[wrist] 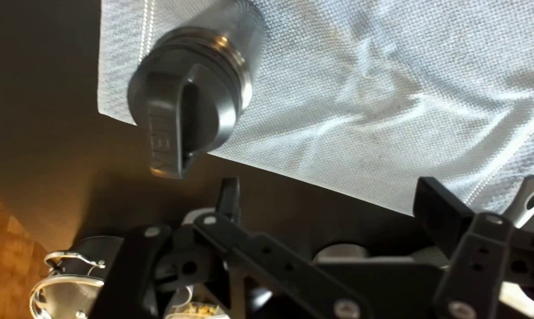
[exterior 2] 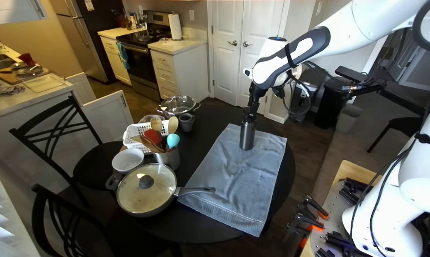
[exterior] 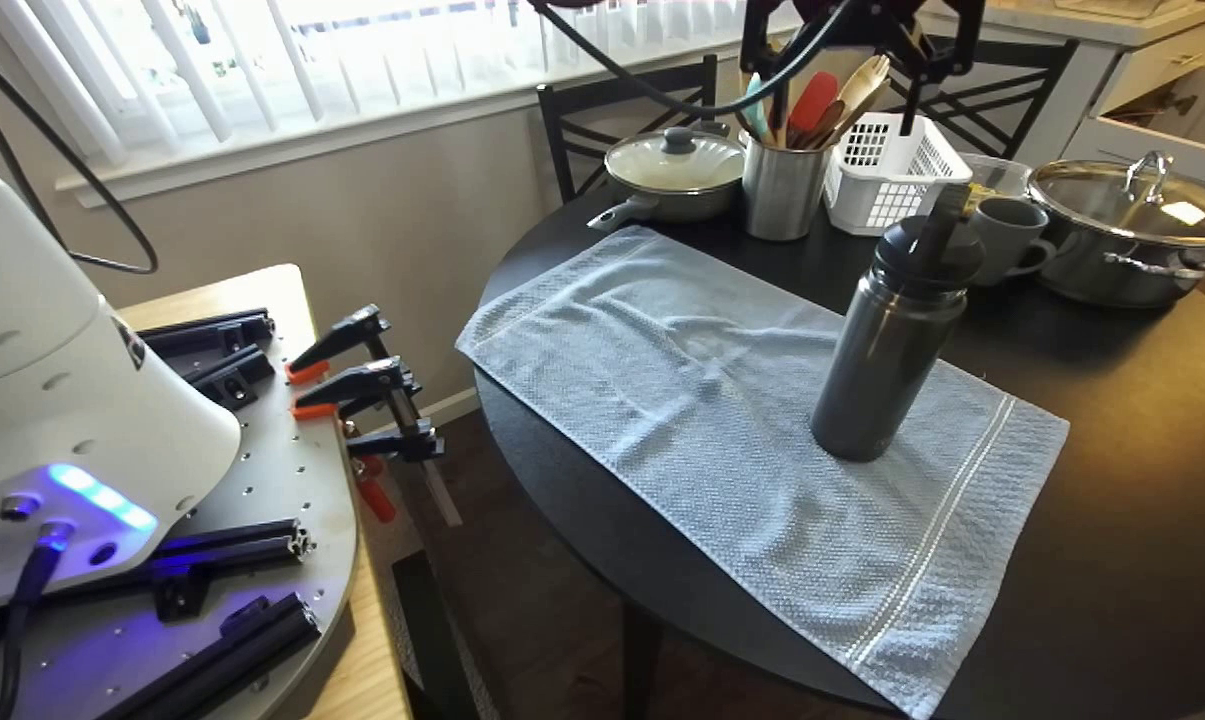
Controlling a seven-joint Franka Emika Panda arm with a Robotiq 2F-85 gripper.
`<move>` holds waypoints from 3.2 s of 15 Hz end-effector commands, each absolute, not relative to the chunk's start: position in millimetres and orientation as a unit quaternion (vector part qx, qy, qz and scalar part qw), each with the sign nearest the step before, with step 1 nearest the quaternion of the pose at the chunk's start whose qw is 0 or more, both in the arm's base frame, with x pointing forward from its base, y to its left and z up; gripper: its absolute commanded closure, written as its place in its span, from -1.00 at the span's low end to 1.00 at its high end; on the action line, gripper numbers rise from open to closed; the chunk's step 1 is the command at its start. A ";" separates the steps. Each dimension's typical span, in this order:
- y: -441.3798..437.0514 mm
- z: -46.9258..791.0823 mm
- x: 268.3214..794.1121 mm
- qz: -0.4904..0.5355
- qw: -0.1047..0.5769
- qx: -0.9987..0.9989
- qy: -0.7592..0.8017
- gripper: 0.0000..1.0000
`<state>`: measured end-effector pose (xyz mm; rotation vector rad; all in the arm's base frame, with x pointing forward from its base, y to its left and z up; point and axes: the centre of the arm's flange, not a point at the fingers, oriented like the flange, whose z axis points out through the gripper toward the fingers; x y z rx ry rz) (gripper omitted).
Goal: Remove the lid from the bottle.
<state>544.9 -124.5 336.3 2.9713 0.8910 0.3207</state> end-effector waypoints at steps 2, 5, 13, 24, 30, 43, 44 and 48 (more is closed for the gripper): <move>-168.2 330.2 565.6 0.088 0.053 0.958 0.267 -1.00; -188.3 329.7 571.4 0.082 0.069 0.962 0.252 -1.00; -200.7 310.1 605.9 0.074 0.041 0.980 0.178 -1.00; -200.0 325.2 628.5 0.040 0.013 0.985 0.169 -1.00; -191.8 307.6 628.4 0.010 -0.004 0.984 0.177 -1.00; -194.0 303.9 634.2 0.008 0.000 0.982 0.187 0.12; -194.9 305.7 634.4 0.008 0.000 0.982 0.188 0.27; -199.5 313.0 634.7 0.011 0.005 0.982 0.190 0.79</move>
